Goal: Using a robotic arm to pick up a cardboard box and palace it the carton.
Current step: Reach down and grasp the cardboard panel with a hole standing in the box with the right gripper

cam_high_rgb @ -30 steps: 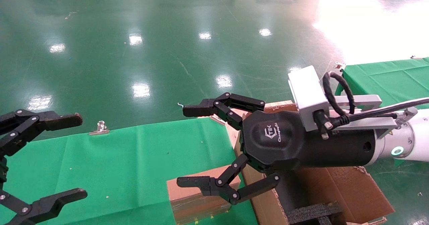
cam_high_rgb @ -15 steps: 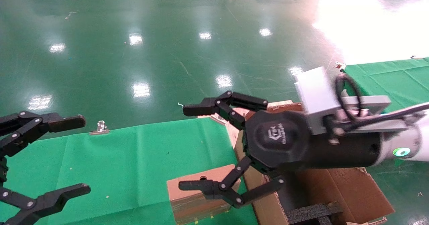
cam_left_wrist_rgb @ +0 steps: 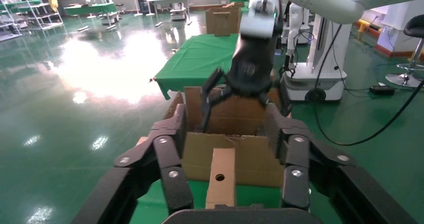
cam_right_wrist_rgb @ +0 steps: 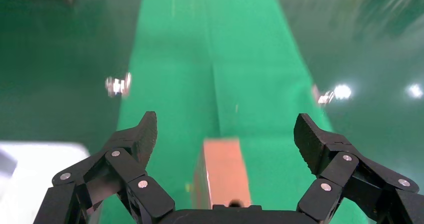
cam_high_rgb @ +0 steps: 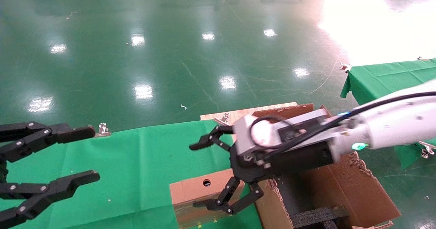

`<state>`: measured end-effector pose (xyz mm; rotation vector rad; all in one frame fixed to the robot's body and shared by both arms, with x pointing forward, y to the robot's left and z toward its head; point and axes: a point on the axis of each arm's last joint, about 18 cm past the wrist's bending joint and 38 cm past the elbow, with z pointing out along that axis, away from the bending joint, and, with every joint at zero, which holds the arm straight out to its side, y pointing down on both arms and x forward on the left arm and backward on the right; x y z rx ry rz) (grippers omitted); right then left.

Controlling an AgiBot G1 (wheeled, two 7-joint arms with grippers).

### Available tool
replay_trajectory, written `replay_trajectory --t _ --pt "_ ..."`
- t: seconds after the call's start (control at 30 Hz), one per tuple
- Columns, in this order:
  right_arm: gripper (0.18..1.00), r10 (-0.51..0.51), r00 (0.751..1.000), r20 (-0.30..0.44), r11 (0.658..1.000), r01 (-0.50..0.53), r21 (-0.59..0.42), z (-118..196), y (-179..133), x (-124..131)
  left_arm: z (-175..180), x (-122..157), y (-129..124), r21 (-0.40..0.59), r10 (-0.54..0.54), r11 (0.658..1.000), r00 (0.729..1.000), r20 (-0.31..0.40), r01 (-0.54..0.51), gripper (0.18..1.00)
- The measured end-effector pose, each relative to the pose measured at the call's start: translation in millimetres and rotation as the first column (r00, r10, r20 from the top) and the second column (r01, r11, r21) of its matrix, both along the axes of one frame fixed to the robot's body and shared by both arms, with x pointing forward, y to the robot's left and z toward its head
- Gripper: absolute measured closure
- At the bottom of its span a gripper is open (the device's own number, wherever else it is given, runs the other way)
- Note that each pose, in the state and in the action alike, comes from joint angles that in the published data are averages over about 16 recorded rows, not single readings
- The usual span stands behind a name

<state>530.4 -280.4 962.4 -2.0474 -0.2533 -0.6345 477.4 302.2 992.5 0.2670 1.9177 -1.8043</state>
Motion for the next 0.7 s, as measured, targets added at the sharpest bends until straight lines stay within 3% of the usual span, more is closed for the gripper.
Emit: replay_trajectory --t 0.37,0.7 --pt "0.178 -0.050 0.999 0.005 0.970 0.050 -0.237 -18 24 39 0 0 0 0.000 0.000 1.000 1.000 0.000 0.000 0.773" --pt "0.178 -0.057 0.997 0.045 0.906 0.070 -0.418 -25 42 64 0 0 0 0.000 0.000 1.000 1.000 0.000 0.000 0.924"
